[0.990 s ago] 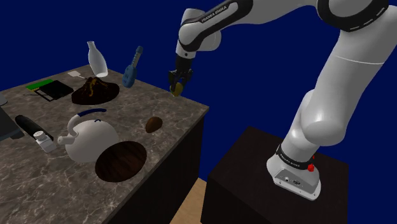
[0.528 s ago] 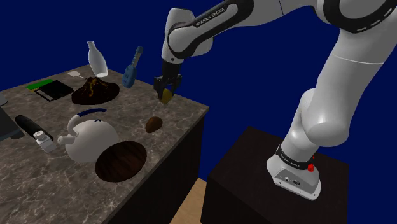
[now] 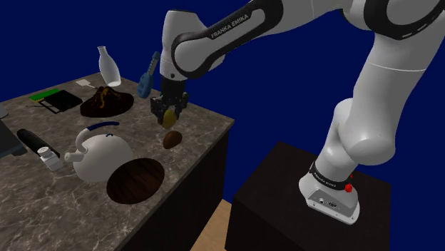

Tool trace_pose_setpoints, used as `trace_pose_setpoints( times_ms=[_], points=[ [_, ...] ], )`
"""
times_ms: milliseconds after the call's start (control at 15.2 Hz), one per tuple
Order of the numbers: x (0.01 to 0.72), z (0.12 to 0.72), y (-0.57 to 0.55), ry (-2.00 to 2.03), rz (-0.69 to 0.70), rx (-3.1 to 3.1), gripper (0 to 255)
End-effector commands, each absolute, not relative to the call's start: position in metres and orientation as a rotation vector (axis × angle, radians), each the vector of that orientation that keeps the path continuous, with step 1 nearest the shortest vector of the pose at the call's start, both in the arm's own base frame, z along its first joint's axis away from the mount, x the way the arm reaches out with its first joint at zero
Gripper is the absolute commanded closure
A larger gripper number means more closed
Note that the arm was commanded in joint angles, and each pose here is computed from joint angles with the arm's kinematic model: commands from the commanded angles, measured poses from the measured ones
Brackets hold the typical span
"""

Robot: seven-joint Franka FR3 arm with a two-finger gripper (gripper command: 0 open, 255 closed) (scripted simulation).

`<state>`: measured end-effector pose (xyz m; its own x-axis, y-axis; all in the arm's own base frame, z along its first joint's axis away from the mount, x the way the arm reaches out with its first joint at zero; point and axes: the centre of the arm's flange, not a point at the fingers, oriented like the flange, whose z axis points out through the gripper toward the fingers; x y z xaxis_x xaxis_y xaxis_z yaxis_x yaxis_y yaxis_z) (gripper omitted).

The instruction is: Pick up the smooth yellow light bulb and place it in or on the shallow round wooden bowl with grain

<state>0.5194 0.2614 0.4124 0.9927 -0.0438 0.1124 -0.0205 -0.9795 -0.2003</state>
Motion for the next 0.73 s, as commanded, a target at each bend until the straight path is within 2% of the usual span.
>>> trace_pose_setpoints(
  times_ms=[0, 660],
  points=[
    [0.518, 0.413, 0.291, 0.051, -0.172, -2.936, 255],
    [0.497, 0.420, 0.421, 0.051, -0.172, -2.936, 255]
  ],
)
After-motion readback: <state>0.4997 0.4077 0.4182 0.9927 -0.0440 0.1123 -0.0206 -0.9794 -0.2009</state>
